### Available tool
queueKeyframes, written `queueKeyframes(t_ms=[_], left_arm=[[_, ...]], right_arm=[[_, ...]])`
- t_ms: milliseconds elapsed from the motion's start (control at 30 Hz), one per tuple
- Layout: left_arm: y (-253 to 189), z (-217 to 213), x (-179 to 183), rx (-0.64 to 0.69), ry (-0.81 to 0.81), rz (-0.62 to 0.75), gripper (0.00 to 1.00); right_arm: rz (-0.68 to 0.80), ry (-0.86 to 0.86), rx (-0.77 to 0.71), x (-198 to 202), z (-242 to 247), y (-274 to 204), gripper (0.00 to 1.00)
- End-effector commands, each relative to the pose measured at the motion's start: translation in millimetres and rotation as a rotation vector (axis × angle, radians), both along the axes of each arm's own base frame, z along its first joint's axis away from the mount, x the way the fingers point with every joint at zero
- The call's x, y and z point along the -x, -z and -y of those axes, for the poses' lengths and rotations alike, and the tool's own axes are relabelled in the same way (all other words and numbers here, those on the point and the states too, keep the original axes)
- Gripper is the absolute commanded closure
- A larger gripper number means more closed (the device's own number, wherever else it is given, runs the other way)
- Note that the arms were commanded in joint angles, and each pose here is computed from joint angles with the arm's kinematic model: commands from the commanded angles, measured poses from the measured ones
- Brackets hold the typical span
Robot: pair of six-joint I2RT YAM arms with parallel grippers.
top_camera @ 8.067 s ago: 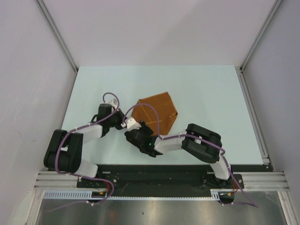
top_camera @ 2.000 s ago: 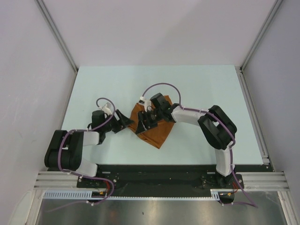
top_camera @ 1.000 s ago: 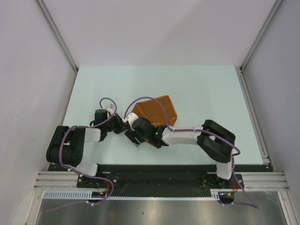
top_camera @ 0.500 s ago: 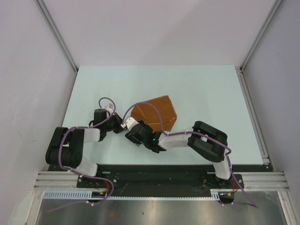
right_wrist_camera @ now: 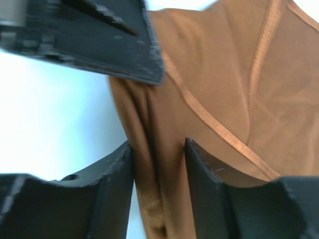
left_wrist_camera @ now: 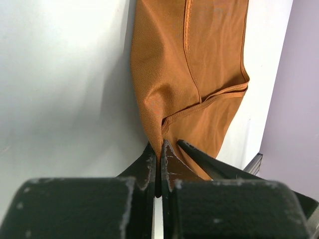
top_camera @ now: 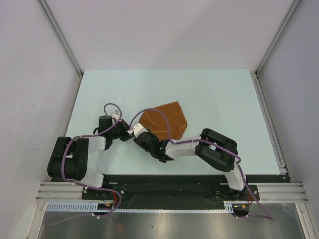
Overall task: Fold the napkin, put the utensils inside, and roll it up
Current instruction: Roll the napkin with the utensil
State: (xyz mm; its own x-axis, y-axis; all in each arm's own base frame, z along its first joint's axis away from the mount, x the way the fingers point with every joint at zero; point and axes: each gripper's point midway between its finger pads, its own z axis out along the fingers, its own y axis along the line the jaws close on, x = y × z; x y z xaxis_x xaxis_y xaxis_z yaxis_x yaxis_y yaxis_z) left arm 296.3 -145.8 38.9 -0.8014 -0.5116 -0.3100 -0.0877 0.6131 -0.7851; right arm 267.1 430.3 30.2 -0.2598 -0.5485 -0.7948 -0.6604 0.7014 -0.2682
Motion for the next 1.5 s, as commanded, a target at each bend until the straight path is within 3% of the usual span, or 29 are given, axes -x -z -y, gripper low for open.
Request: queueKeyframes(t_ms=[0,133,267,367,400,533,733,933,1233,1467], left_arm=[[-23.7,0.4,-14.4,0.028,-0.006,0.066,1.0],[-23.9,1.3,-14.2,0.035,-0.004,0.065,1.0],[-26.5,2.8,-14.7,0.039,0.012,0.082,0.99],[-32.8,2.2,-17.2,0.041,0.012,0.116,0.63],[-36.9,-0.3,-19.4,0.031,-0.002,0.134,0.4],[-39.8,-16.3,-23.9,-0.052,-0.066,0.161,0.19],[-34.2,-42.2,-17.2,-0.188,-0.166,0.179,0.16],[-45.8,-48.2,-0.7,-0.223,-0.172,0.277,0.2],[-49.1,15.6,51.0,-0.013,0.111,0.205,0.18],[-71.4,55.1,37.4,0.135,0.191,0.243,0.17]], right_arm=[[-0.029,0.074,0.108,0.8,38.5,23.9,0.57],[-0.053,0.046,0.115,4.7,37.6,29.4,0.68],[-0.171,-0.087,0.075,23.0,18.5,34.5,0.91],[-0.287,-0.164,0.067,32.7,12.8,31.3,0.99],[-0.322,-0.167,0.084,34.8,18.1,32.6,1.0],[-0.49,-0.238,0.02,35.2,15.7,16.6,1.0],[-0.74,-0.298,-0.042,41.9,19.4,7.6,1.0],[-0.952,-0.309,-0.163,29.8,22.2,8.5,1.0],[-1.103,-0.262,-0.184,18.9,33.9,29.5,1.0],[-1.121,-0.254,-0.182,20.4,36.1,34.5,1.0]])
